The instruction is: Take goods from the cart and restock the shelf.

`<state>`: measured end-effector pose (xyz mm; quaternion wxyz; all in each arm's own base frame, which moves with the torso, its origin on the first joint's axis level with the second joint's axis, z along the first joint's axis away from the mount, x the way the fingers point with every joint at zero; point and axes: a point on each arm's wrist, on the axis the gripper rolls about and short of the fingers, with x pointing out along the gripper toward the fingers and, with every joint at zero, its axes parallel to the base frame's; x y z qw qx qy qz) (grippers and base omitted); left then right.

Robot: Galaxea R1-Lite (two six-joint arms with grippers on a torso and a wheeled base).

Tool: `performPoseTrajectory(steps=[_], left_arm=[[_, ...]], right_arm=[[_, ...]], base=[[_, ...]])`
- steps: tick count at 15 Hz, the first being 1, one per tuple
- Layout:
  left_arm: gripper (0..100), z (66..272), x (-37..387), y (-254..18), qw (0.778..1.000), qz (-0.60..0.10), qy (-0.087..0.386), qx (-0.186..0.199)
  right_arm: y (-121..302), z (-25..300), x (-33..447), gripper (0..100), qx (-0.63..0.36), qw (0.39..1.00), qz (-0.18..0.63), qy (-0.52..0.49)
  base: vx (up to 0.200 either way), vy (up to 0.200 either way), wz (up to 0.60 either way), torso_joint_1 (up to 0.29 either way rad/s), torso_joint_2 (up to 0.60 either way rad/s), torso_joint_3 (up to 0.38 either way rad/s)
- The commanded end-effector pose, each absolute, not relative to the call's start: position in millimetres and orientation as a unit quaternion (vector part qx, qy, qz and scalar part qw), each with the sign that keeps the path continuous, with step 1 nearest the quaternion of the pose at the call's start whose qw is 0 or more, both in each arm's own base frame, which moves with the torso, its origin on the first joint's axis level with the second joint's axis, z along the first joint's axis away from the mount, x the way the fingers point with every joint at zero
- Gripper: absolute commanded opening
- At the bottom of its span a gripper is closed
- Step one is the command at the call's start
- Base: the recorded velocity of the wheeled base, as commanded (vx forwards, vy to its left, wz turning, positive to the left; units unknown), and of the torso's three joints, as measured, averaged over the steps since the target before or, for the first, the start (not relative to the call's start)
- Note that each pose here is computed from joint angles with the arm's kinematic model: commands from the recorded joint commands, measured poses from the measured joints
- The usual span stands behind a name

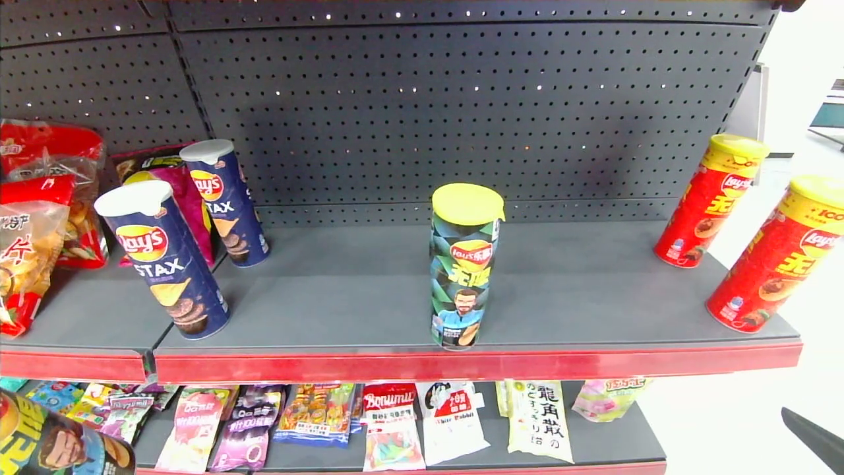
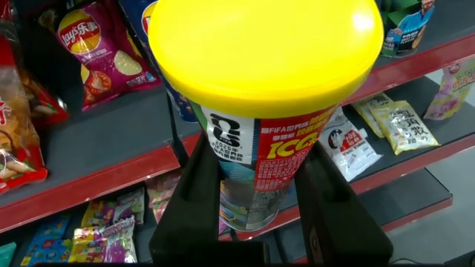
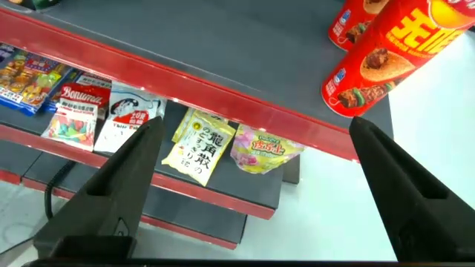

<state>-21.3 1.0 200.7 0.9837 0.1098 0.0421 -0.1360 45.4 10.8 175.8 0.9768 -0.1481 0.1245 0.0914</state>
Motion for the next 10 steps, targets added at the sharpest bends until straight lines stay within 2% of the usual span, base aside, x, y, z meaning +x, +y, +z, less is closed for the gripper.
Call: performPoseTrajectory(steps=[1,10], left_arm=[[0,200.0,-19.8,0.8,0.983,-0.137,0.047,0.11],[0,199.5,-17.8,0.5,0.983,-0.138,0.05,0.11]], right_arm=[[10.8,174.2,45.5,100,-0.149,0.976,0.092,0.127],[11.1,171.1,45.7,100,-0.15,0.975,0.097,0.132]], base=[[0.0,0.0,0.0,0.0,0.0,0.0],[0.0,0.0,0.0,0.0,0.0,0.0]])
